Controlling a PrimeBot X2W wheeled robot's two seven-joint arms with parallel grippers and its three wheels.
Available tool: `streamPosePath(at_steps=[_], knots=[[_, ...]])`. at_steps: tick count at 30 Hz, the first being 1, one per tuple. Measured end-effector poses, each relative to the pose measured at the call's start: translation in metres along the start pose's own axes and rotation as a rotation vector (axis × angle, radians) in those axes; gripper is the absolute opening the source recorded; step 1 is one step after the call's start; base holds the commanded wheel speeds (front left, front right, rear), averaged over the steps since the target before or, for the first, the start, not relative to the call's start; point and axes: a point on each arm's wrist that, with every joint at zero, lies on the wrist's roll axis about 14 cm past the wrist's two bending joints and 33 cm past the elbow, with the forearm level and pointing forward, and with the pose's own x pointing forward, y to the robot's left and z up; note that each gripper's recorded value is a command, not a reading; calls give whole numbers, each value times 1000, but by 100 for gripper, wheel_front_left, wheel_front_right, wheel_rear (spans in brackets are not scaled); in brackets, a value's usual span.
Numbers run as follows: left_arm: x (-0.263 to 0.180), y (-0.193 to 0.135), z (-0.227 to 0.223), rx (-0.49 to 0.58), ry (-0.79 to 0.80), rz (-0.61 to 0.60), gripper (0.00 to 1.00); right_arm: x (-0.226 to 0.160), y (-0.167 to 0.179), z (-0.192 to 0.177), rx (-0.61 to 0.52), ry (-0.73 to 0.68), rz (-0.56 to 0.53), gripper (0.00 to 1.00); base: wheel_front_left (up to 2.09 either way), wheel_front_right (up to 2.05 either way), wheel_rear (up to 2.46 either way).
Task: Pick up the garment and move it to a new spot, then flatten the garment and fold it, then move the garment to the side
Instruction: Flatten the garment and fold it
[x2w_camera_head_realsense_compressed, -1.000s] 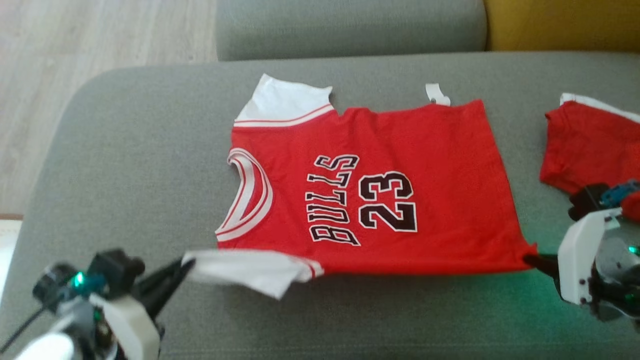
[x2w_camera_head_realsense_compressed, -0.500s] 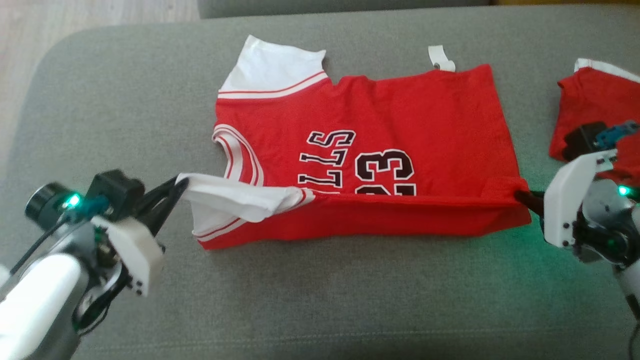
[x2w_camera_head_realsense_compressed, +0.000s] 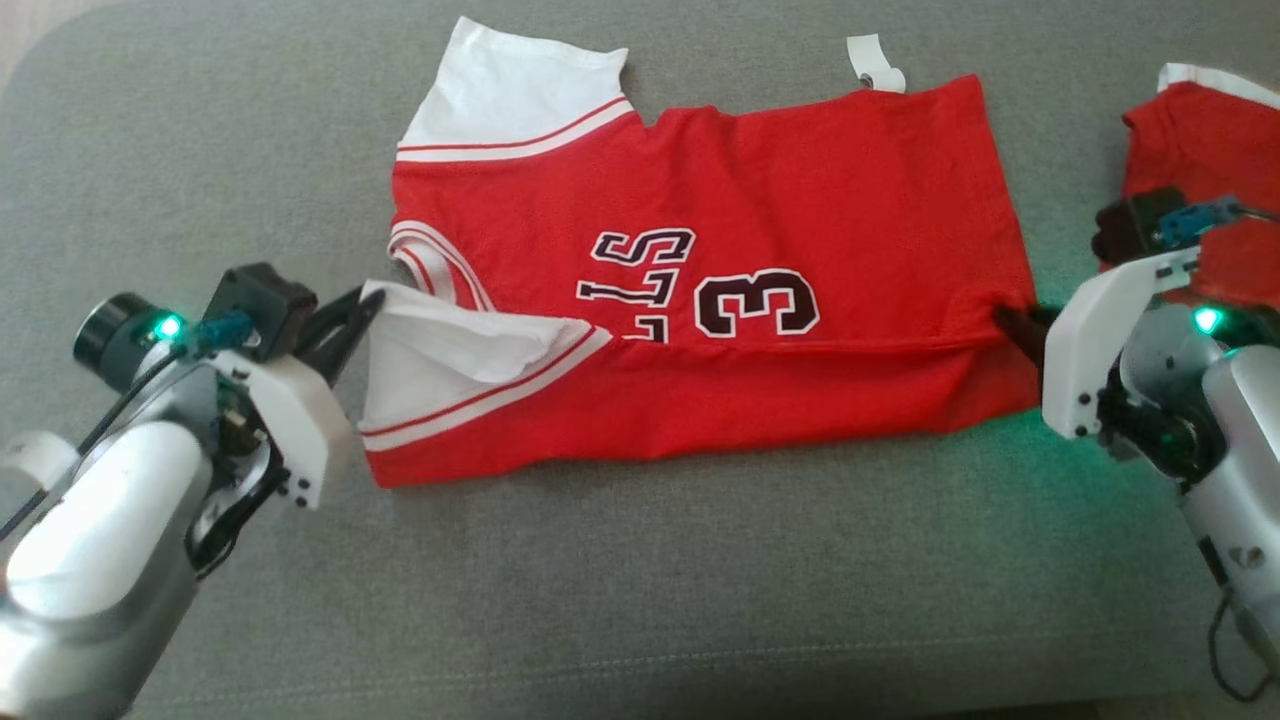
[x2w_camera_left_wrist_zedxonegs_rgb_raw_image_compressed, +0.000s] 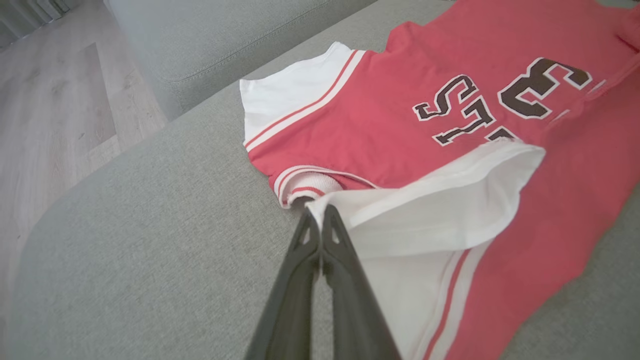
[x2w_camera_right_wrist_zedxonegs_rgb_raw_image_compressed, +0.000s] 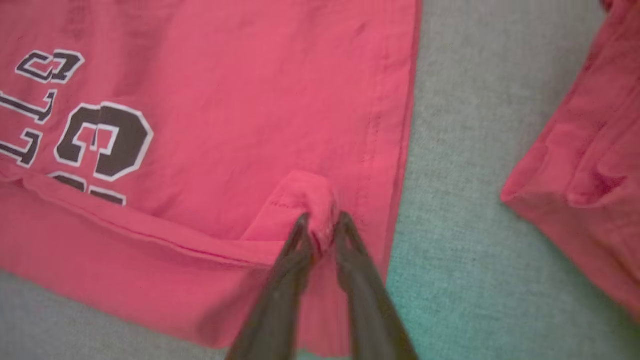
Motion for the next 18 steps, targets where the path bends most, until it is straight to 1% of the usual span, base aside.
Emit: streamPosePath(at_steps=[1, 4, 8, 11, 15, 18], knots=[[3, 1, 0, 5, -2, 5, 99, 1, -1, 3, 0, -19, -4, 100, 0, 0, 0], [10, 7, 3, -9, -29, 47, 100, -1, -4, 17, 2, -114, -14, 100, 0, 0, 0], [13, 19, 19, -63, -123, 154, 100, -10, 1, 45, 7, -305, -5, 100, 0, 0, 0], [11, 30, 45, -137, -254, 244, 100, -26, 1, 71, -14, -478, -17, 100, 0, 0, 0], [2, 40, 77, -260, -413, 344, 100, -52, -3, 95, -83, -690, -62, 100, 0, 0, 0], [-9, 38, 89, -355, -481, 392, 100, -71, -8, 99, -45, -827, -99, 100, 0, 0, 0]])
